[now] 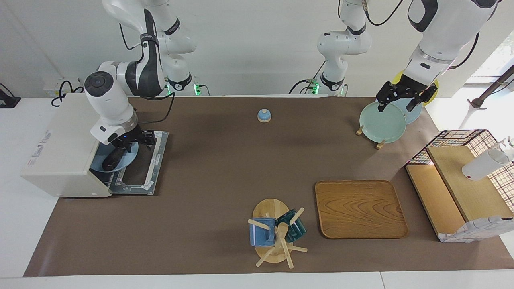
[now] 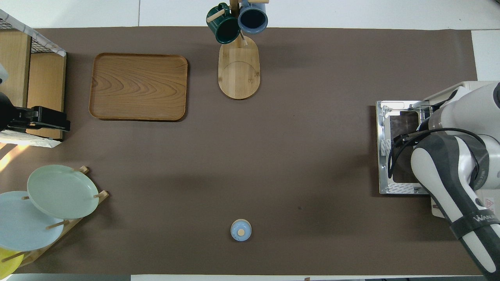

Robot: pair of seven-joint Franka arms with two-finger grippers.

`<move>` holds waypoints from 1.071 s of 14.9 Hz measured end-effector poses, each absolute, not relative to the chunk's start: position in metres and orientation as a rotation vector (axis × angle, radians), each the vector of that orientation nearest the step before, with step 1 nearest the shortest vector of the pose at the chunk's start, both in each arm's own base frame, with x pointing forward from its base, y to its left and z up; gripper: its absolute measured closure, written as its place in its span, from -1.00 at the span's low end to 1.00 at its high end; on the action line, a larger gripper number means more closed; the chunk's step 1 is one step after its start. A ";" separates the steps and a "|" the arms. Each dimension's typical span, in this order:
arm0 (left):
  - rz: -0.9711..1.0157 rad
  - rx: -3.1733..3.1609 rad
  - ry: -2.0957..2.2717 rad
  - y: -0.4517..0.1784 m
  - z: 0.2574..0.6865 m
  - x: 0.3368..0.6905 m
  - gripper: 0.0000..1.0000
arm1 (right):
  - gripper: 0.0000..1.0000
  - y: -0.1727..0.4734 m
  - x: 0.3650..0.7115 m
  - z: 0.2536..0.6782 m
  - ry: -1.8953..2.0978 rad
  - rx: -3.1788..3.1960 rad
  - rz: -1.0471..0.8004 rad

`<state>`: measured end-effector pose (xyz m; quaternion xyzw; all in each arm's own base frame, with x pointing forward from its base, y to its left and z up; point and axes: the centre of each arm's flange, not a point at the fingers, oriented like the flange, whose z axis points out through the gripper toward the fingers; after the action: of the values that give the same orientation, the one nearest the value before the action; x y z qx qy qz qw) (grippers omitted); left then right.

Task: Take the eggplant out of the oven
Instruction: 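Grasp the light blue plate inside the oven with the right gripper, then pull the plate with eggplant out and carry it toward the table center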

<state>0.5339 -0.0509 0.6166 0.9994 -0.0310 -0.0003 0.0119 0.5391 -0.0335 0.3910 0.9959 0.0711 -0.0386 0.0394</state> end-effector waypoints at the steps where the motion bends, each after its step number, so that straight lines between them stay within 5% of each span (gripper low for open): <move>1: -0.001 3.116 -0.097 -0.051 0.617 0.534 -0.79 | -0.22 -0.034 0.537 0.386 0.226 3.053 -0.106; 7: -0.002 3.116 -0.096 -0.051 0.616 0.534 0.63 | -0.10 -0.054 0.528 0.366 0.250 3.056 -0.080; 9: -0.003 3.108 -0.094 -0.051 0.616 0.534 0.97 | 0.18 -0.051 0.527 0.364 0.268 3.050 -0.087; 12: -0.002 3.098 -0.087 -0.051 0.616 0.534 0.97 | 0.87 -0.047 0.528 0.368 0.343 2.987 -0.094; 16: -0.002 3.097 -0.084 -0.049 0.616 0.534 0.97 | 0.95 0.000 0.535 0.394 0.414 2.939 -0.148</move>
<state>0.5344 -0.0495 0.6158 0.9994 -0.0271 -0.0007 0.0219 0.5353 -0.0004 0.3938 0.9854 0.1388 -0.0497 0.0846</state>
